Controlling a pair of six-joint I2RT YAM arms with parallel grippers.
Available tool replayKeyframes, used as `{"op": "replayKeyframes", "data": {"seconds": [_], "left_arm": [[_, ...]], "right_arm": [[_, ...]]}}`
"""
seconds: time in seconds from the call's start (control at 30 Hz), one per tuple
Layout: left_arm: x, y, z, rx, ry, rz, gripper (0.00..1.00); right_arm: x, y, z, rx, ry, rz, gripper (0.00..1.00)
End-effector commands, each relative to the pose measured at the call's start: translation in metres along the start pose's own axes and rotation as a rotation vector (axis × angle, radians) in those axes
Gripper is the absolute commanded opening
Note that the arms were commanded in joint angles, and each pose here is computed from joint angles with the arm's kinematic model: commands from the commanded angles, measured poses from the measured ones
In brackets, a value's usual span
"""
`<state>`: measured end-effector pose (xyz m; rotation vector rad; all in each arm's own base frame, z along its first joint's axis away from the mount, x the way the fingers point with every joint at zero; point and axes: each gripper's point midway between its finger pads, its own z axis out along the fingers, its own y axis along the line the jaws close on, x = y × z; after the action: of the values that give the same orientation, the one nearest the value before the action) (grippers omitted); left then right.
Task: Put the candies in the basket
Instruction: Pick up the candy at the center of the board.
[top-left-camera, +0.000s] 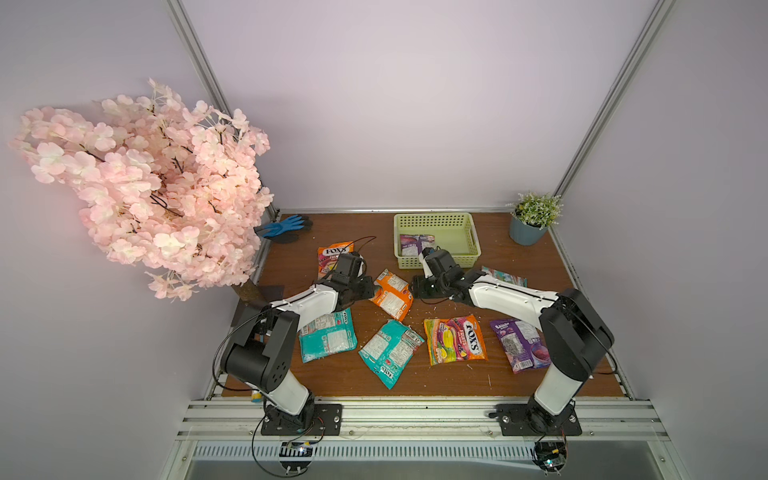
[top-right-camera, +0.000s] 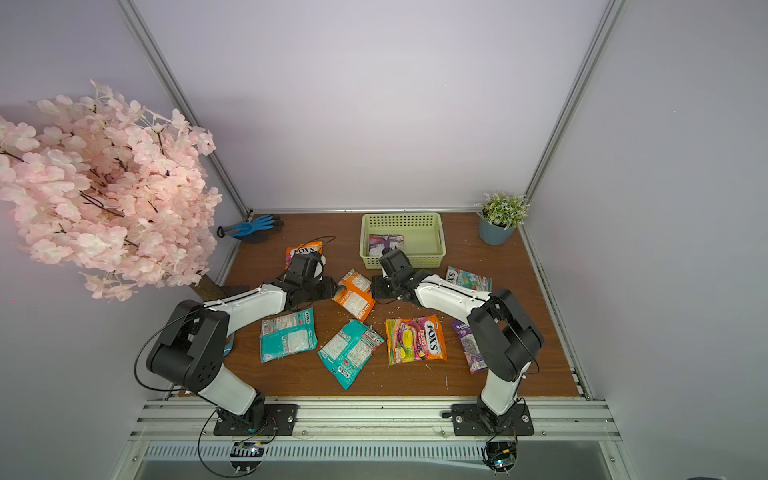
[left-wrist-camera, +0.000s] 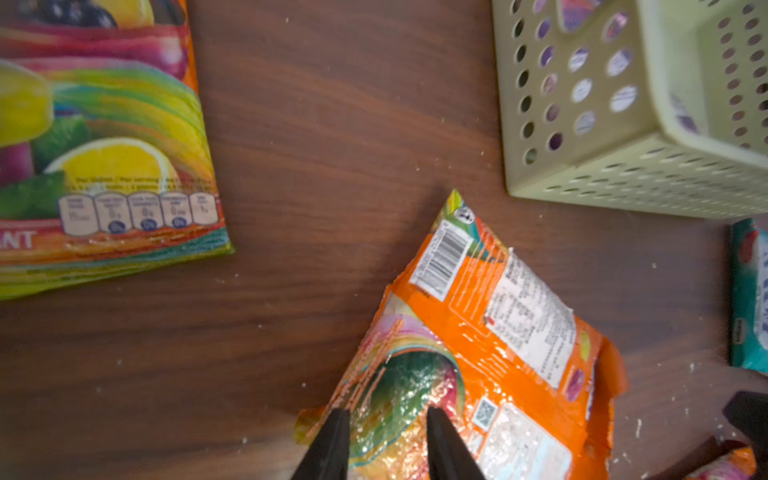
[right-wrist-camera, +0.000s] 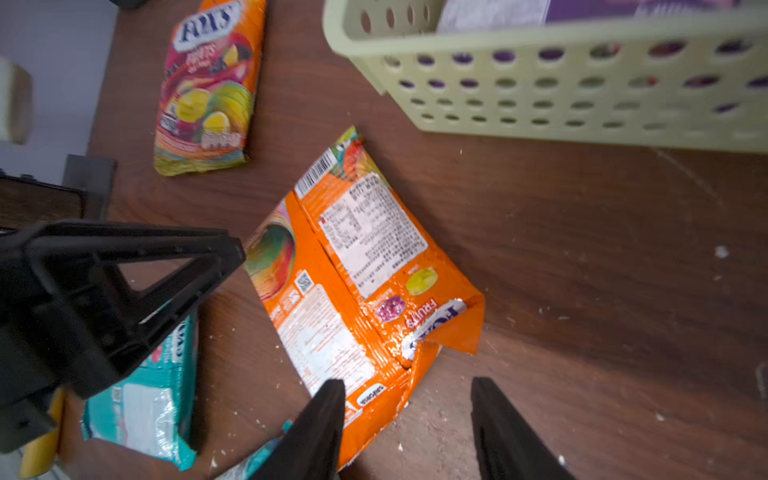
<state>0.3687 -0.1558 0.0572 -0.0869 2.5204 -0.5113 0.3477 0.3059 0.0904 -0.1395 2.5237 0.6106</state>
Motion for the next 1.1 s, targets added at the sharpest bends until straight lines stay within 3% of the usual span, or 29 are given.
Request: {"op": "replayKeyframes", "data": {"seconds": [0.0, 0.5, 0.63, 0.8, 0.97, 1.07], "left_arm": [[0.009, 0.007, 0.007, -0.005, 0.028, 0.010, 0.34], [0.028, 0.025, 0.018, -0.070, 0.081, 0.027, 0.31], [0.029, 0.025, 0.018, -0.071, 0.082, 0.026, 0.31], [0.027, 0.026, 0.015, -0.078, 0.073, 0.023, 0.32], [0.013, 0.019, 0.001, -0.069, 0.037, 0.024, 0.35], [-0.011, 0.004, -0.019, -0.047, -0.018, 0.042, 0.43]], "right_arm": [[-0.029, -0.009, 0.001, 0.033, -0.138, 0.097, 0.56], [0.006, 0.012, 0.050, -0.150, -0.058, 0.261, 0.54], [0.006, 0.021, 0.050, -0.194, -0.065, 0.262, 0.43], [-0.013, 0.038, 0.028, -0.246, -0.128, 0.214, 0.03], [-0.034, 0.059, -0.006, -0.312, -0.180, 0.177, 0.00], [-0.050, 0.077, -0.037, -0.380, -0.222, 0.170, 0.00]]}}
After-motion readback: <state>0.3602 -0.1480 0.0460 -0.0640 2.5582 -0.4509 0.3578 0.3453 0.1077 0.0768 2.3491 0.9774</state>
